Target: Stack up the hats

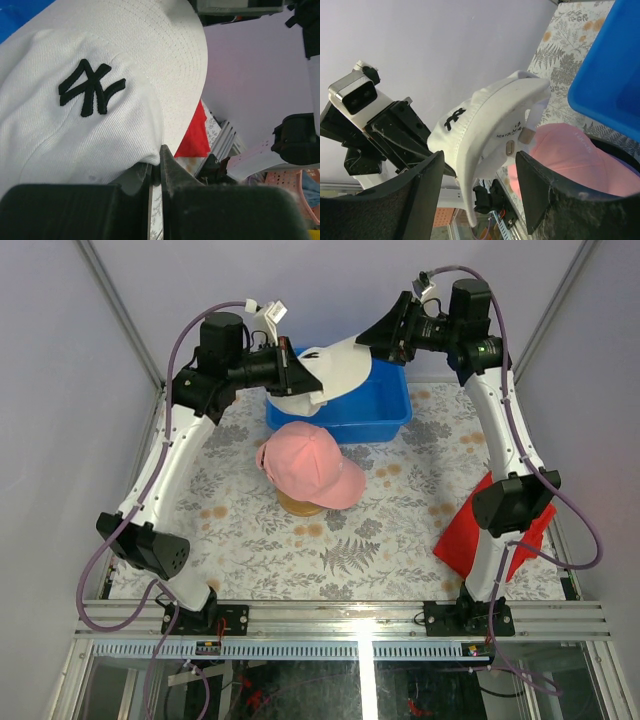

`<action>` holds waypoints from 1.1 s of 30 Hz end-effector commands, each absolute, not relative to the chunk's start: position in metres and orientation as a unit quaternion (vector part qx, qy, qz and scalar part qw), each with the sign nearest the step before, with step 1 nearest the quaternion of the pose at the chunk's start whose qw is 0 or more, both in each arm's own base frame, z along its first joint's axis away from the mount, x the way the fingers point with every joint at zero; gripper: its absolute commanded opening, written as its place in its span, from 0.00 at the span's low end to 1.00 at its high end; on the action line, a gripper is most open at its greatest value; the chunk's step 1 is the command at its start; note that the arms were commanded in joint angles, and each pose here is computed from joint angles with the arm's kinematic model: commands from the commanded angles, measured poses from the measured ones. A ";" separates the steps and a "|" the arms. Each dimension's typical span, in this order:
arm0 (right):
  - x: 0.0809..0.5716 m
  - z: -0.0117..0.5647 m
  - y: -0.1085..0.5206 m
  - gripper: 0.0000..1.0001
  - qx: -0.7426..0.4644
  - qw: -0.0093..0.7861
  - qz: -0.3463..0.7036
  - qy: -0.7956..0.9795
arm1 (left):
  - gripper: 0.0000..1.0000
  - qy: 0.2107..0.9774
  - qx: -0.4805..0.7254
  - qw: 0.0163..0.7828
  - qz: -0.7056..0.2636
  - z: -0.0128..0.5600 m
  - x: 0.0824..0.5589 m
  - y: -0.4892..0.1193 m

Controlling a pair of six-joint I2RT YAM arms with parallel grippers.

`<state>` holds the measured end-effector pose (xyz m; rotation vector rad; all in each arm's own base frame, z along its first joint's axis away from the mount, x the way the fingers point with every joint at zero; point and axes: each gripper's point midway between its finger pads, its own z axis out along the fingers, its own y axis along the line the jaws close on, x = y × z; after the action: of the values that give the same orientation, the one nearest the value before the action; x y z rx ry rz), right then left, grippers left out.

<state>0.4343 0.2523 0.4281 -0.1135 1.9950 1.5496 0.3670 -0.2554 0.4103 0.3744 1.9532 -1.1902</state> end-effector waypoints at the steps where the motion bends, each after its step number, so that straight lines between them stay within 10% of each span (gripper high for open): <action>1: 0.411 0.453 0.252 0.65 -0.059 0.296 0.600 0.741 | 0.00 0.764 0.180 0.438 -0.439 0.428 0.358 -0.247; 19: 0.410 0.433 0.261 0.44 -0.050 0.239 0.612 0.752 | 0.00 0.778 0.218 0.415 -0.417 0.419 0.352 -0.266; 27: 0.406 0.426 0.268 0.04 -0.053 0.214 0.620 0.753 | 0.00 0.792 0.218 0.412 -0.395 0.408 0.351 -0.263; 31: 0.400 0.426 0.268 0.00 -0.057 0.208 0.623 0.752 | 0.00 0.807 0.164 0.445 -0.350 0.410 0.372 -0.247; 33: 0.399 0.427 0.266 0.00 -0.057 0.215 0.622 0.751 | 0.21 0.812 0.106 0.475 -0.322 0.415 0.388 -0.228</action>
<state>0.4184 0.2631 0.4183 -0.0885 2.0892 1.6717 0.3588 -0.2573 0.3900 0.4681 2.0703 -0.9630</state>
